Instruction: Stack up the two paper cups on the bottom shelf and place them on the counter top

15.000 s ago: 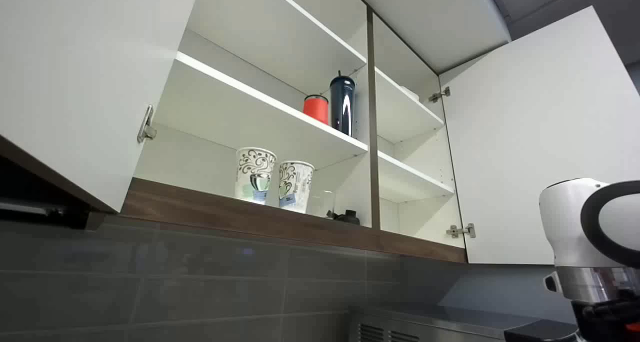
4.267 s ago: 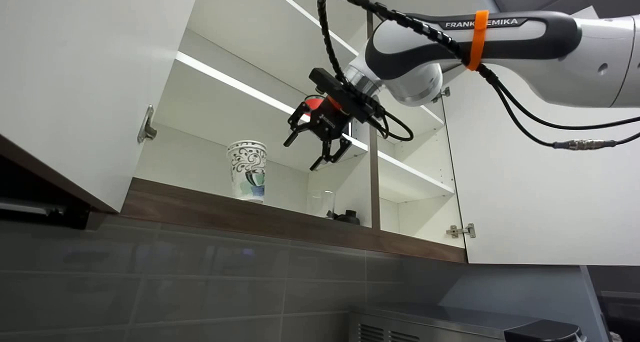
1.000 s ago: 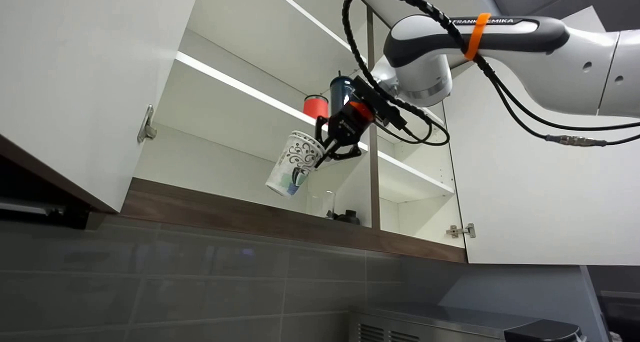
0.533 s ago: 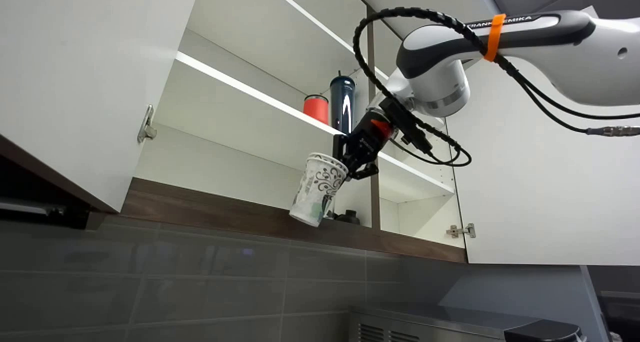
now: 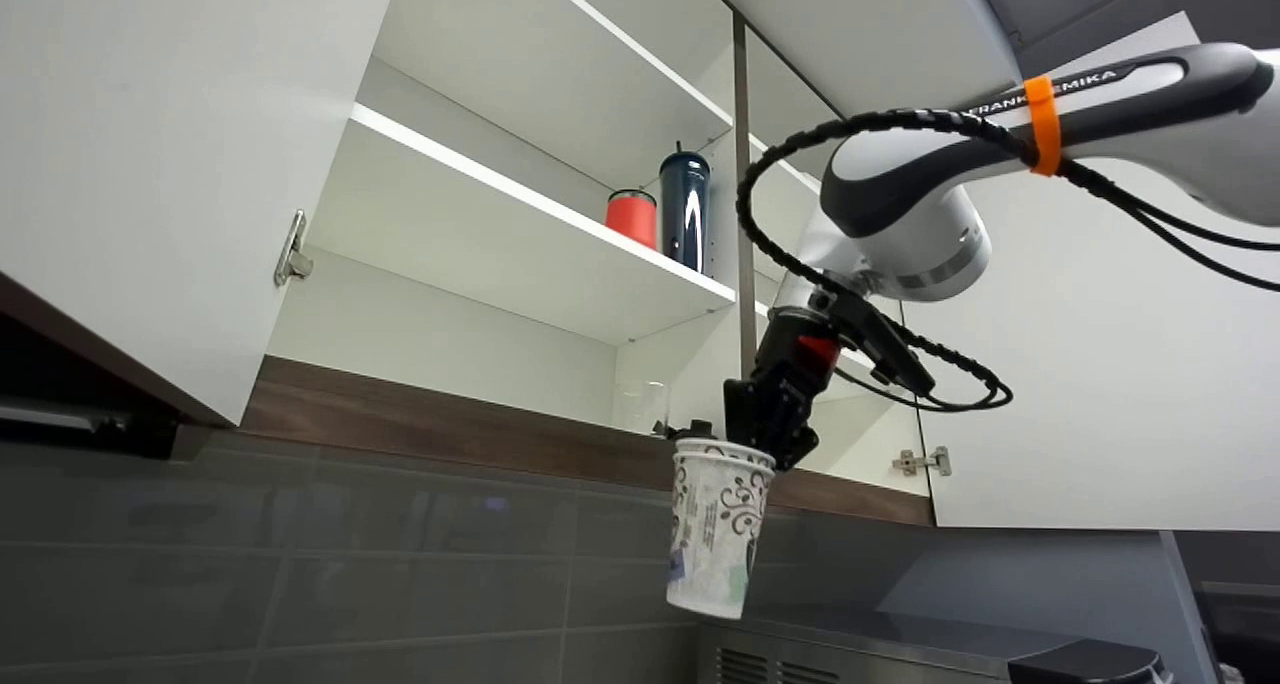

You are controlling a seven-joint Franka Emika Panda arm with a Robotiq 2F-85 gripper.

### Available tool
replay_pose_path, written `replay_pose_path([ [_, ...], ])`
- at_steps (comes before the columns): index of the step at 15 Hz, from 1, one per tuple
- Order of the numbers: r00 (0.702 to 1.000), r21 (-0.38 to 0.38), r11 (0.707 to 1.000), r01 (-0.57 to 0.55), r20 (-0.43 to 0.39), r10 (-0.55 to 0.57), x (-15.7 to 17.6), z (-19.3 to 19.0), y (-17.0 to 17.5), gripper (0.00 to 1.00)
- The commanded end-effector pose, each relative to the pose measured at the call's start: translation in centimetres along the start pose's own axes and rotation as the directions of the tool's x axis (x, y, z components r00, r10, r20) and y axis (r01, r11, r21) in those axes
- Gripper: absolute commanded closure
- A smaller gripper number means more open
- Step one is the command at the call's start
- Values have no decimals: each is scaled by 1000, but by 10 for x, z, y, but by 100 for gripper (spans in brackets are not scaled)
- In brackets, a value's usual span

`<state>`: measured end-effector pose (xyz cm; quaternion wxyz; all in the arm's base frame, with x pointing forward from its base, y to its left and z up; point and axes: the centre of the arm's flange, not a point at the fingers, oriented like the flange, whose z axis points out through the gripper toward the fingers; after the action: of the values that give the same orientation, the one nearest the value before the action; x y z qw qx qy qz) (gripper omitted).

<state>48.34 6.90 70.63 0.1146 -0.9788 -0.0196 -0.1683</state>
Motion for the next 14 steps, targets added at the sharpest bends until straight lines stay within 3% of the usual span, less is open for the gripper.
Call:
replay_pose_path([
  [1,1000,-25,1000,4,-10,-4,-48,41,17,99],
  [4,998,-13,998,-57,-2,57,-64,72,20,99],
  [5,1000,-15,1000,-27,8,27,-35,54,19,95],
  [10,999,-19,999,-40,15,41,-49,69,21,95],
  [11,999,-19,999,-41,12,41,-50,67,21,99],
  [14,995,-93,994,-60,69,66,-48,120,25,99],
])
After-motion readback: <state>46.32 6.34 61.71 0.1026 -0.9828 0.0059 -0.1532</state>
